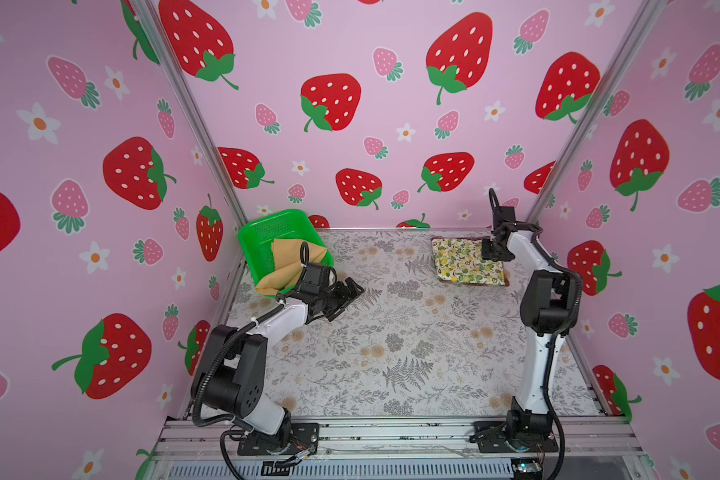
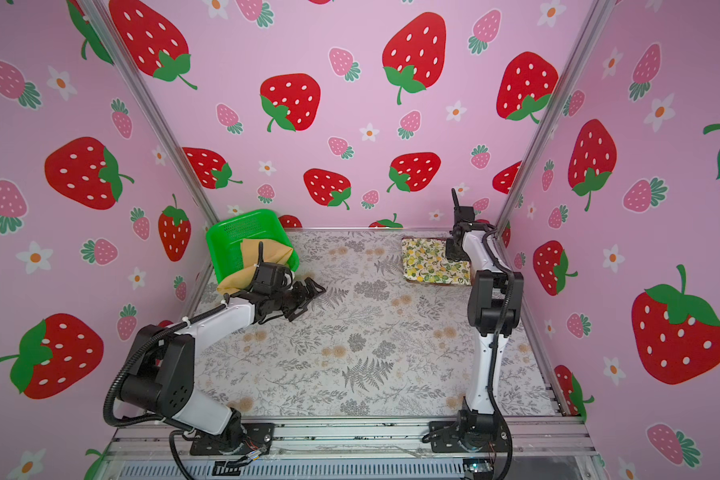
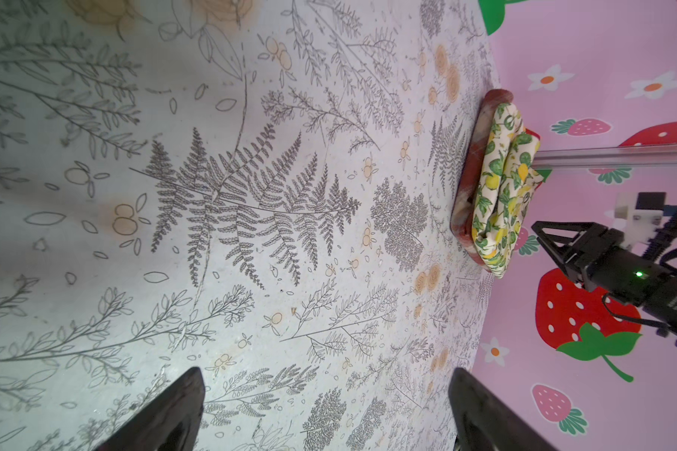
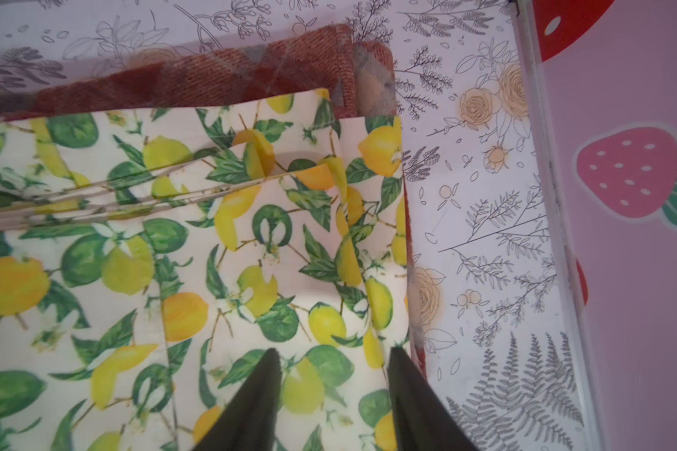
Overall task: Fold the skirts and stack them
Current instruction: 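Release the skirt onto the plaid stack with the right gripper while the left arm retracts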
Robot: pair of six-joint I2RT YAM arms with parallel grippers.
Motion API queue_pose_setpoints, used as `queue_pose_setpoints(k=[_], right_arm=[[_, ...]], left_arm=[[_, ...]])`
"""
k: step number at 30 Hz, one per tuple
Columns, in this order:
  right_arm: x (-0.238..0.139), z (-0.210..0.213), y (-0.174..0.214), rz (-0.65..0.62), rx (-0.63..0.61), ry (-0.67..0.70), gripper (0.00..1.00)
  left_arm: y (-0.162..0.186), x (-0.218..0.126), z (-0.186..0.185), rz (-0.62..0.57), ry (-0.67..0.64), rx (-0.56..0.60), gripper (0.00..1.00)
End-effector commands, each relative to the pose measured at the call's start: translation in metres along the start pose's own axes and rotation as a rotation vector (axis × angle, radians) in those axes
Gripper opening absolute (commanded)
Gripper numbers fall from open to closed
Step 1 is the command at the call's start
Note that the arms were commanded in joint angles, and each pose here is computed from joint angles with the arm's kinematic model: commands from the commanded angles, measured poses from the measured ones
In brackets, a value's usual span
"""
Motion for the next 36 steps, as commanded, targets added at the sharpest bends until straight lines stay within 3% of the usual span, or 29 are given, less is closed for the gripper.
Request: queue_pose_setpoints(k=[1, 5, 6, 7, 16, 20, 23, 28, 36], right_arm=[[-0.026, -0.011, -0.026, -0.111, 0.039, 0.024, 0.57], [-0.071, -0.004, -0.042, -0.232, 0.080, -0.071, 0.73], [-0.082, 0.000, -0.044, -0.260, 0.087, -0.102, 0.81], [-0.092, 0.004, -0.044, -0.282, 0.089, -0.130, 1.00], [-0.155, 0.062, -0.023, -0.394, 0.054, -0.362, 1.00], [-0.174, 0.098, -0.007, -0.416, 0.007, -0.440, 1.00], [-0.185, 0.123, 0.007, -0.428, -0.026, -0.493, 1.00], [-0.186, 0.152, 0.030, -0.412, -0.046, -0.563, 1.00], [-0.176, 0.169, 0.051, -0.372, -0.063, -0.597, 1.00]], left_arm=[[-0.018, -0.029, -0.023, -0.067, 0.006, 0.067, 0.99], [-0.037, -0.060, -0.035, -0.160, -0.042, 0.125, 1.00], [-0.044, -0.070, -0.037, -0.189, -0.060, 0.134, 0.99], [-0.051, -0.079, -0.039, -0.218, -0.070, 0.139, 0.99], [-0.112, -0.150, -0.026, -0.426, -0.221, 0.061, 0.99], [-0.139, -0.164, -0.012, -0.470, -0.291, 0.051, 0.99], [-0.157, -0.163, -0.002, -0.452, -0.371, 0.103, 0.99], [-0.183, -0.142, 0.010, -0.380, -0.507, 0.289, 1.00], [-0.206, -0.096, 0.035, -0.244, -0.663, 0.454, 0.96]])
Point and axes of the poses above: each gripper's point midway between its finger pads, its own x axis out along the fingers, its own z axis along the line the jaws close on, y = z × x, the point moved 1 cm from there along -x, back along the fingers, and after that the axes turned 1 degree about -x, right-handed, at the moved point
